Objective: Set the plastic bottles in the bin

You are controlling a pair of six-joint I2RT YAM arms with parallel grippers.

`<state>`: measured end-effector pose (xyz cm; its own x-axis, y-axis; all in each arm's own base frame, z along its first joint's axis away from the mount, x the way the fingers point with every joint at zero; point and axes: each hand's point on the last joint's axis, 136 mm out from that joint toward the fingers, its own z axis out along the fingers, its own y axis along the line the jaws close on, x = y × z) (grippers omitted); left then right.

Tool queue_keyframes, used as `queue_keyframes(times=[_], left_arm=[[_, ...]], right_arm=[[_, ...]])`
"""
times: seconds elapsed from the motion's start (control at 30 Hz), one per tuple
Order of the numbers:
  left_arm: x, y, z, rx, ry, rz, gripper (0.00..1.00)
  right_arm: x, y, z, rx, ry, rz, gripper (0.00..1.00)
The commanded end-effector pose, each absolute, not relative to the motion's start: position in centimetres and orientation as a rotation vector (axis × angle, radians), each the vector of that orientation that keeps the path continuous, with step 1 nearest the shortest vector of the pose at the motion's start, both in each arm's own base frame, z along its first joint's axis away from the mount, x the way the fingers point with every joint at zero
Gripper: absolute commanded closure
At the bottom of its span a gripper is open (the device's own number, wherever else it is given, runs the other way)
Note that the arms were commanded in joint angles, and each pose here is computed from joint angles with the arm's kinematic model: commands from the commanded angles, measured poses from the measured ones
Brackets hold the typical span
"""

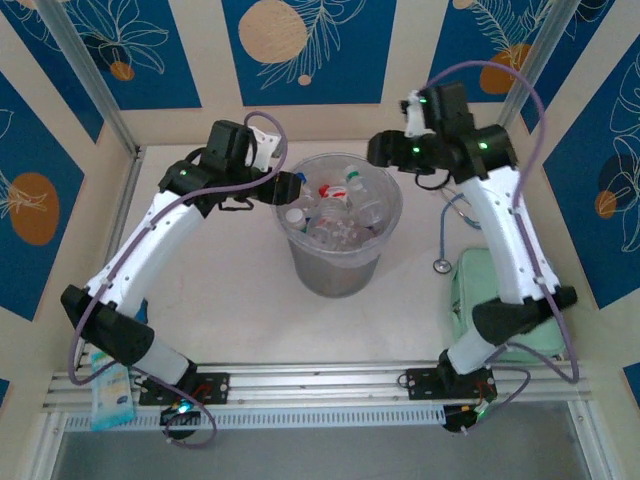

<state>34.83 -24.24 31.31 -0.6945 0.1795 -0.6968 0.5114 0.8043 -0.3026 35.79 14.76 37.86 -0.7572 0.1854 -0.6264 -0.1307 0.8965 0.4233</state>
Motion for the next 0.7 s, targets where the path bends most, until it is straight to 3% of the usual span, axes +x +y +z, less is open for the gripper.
queue_keyframes(times=[0.0, 0.2, 0.47, 0.57, 0.67], left_arm=[[35.3, -23.1, 31.0, 0.483, 2.348, -0.556, 0.40], [35.6, -21.5, 29.3, 0.464, 2.415, -0.424, 0.45], [35.9, -21.6, 28.5, 0.449, 2.436, -0.419, 0.80], [36.1, -21.9, 28.5, 0.450, 2.439, -0.432, 0.84], [36.1, -22.3, 28.1, 0.449, 2.455, -0.455, 1.00]], right_arm=[[36.5, 14.1, 39.8, 0.169, 2.230, 0.799, 0.33], [35.9, 10.5, 38.1, 0.296, 2.234, 0.803, 0.33], [37.4, 9.3, 34.9, 0.401, 2.251, 0.901, 0.33], [38.1, 9.5, 33.8, 0.420, 2.262, 0.927, 0.33], [38.8, 9.9, 33.0, 0.429, 2.268, 0.953, 0.33]])
